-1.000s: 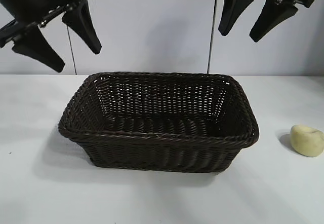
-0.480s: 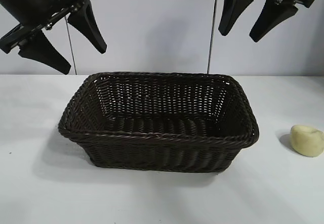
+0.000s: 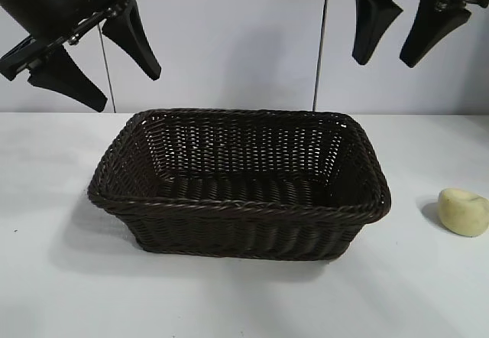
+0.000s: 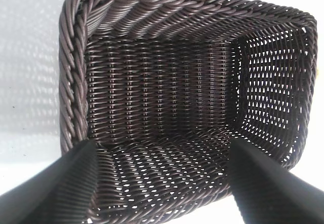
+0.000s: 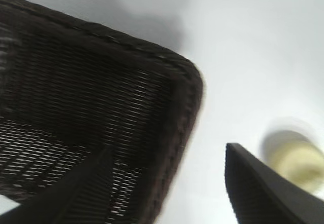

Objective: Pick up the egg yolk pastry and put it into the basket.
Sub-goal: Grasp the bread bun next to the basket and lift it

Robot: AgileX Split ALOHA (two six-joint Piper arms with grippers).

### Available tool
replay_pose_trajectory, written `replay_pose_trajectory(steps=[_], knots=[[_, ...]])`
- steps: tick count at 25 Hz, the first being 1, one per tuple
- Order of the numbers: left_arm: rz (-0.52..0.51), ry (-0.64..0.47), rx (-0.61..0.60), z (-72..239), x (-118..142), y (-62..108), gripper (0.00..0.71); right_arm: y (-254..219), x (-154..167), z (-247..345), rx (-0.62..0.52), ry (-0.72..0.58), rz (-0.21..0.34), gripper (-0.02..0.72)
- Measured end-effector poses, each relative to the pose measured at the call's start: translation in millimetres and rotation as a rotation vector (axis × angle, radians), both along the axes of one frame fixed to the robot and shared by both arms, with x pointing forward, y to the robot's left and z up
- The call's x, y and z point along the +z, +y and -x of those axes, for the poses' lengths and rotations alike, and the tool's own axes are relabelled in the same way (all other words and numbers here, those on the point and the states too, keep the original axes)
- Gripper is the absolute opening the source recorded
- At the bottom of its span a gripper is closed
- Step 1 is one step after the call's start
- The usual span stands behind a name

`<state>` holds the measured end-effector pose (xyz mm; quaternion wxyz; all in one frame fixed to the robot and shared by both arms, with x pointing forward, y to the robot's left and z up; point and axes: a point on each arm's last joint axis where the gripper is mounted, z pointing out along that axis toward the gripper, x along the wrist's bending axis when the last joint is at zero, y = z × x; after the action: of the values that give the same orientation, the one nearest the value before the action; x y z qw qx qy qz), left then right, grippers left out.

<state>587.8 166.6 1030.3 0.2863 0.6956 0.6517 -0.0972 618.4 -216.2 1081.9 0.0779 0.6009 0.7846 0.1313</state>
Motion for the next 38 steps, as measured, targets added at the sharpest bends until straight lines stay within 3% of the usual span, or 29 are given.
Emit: replay_pose_trajectory(steps=[6,14,21,28,38], knots=[[0.000,-0.008,0.005,-1,0,0.1,0.526,-40,-1,-5,-0.101,0.018,0.008,0.466],[0.000,-0.008,0.005,-1,0,0.1,0.526,-94,0,-7,-0.257,0.023,-0.047,0.466],[0.000,-0.008,0.005,-1,0,0.1,0.526,-94,-10,12,-0.259,0.078,-0.041,0.466],[0.001,-0.011,0.008,-1,0,0.1,0.526,-98,-47,36,-0.250,0.210,0.030,0.466],[0.001,-0.014,0.010,-1,0,0.1,0.526,-99,-70,35,-0.291,0.139,0.024,0.466]])
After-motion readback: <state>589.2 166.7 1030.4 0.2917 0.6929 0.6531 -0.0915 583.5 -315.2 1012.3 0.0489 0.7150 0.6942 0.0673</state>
